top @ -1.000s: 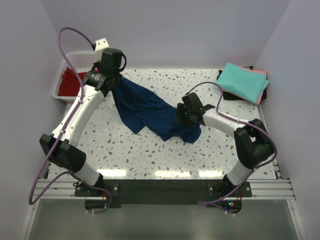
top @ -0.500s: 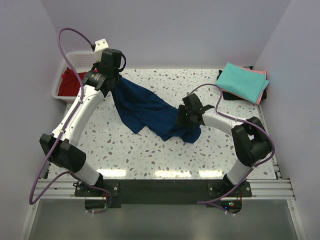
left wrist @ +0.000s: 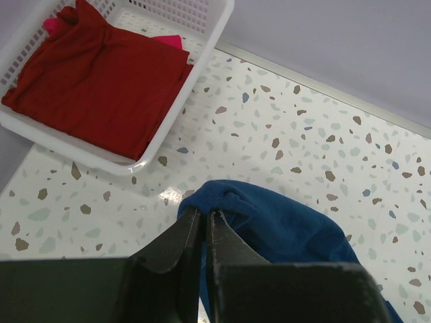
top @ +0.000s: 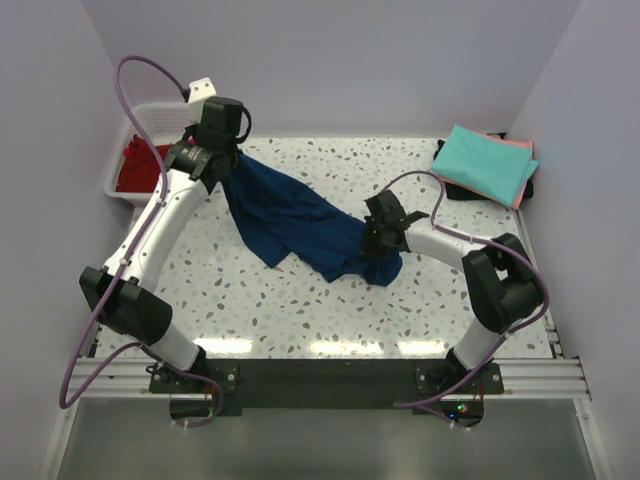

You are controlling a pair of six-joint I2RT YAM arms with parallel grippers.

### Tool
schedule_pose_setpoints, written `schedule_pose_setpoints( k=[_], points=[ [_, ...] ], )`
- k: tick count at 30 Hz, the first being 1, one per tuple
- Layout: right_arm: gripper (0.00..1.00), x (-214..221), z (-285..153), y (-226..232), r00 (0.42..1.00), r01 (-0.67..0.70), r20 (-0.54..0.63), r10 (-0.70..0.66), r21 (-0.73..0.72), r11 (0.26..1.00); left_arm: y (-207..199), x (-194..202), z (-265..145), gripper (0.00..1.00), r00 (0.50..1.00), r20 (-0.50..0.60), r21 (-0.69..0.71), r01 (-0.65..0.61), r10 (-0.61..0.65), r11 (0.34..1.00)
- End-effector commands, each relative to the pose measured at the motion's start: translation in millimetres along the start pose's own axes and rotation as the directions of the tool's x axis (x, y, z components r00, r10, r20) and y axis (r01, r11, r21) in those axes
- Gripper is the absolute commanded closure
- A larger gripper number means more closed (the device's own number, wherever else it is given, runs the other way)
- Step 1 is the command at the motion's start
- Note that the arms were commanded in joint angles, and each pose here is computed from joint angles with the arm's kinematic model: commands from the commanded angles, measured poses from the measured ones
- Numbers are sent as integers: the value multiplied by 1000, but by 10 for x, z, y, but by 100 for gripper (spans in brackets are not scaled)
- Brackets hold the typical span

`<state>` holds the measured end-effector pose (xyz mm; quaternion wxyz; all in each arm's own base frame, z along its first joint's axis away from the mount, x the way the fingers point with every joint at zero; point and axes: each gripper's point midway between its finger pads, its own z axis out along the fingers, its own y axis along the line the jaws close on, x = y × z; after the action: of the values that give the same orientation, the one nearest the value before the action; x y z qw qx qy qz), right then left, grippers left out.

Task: Fold and stack the t-shirts
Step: Flatten the tshirt out

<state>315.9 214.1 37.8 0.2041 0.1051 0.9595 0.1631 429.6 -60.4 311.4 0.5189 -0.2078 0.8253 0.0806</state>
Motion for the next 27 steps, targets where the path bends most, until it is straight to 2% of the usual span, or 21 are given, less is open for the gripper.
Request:
schedule_pose_setpoints(
  k=[1,4,8,14,16,17,19,23,26,27],
  points=[
    [91,-193,-124,32,998,22,53,-23,24,999,38,-97,-6,100,1000,26,-7,12,-12,1000],
    [88,-379,-255,37,992,42,114,-48,59,997,51,-143,-26,100,999,36,-8,15,-15,1000],
    [79,-562,-412,28,980,89,171,-105,100,991,63,-184,-36,100,999,45,-12,15,-15,1000],
    [76,-660,-436,61,971,119,194,-138,107,987,50,-162,-27,100,999,39,-7,14,-14,1000],
    [80,-659,-409,82,972,118,195,-135,96,988,51,-160,-30,100,999,38,-5,14,-14,1000],
    [90,-657,-397,85,972,113,194,-129,91,989,46,-154,-25,100,999,36,-5,14,-14,1000],
    [93,-637,-361,93,974,113,185,-128,87,990,39,-145,-26,100,999,34,-2,13,-13,1000],
    [65,-593,-337,66,978,110,165,-125,95,989,41,-132,-17,100,1000,30,-3,10,-10,1000],
    [49,-573,-350,47,979,103,164,-118,94,990,41,-124,-13,100,1000,28,-4,9,-9,1000],
    [48,-560,-344,59,980,104,162,-117,88,991,43,-123,-15,100,1000,28,-4,10,-10,1000]
  ],
)
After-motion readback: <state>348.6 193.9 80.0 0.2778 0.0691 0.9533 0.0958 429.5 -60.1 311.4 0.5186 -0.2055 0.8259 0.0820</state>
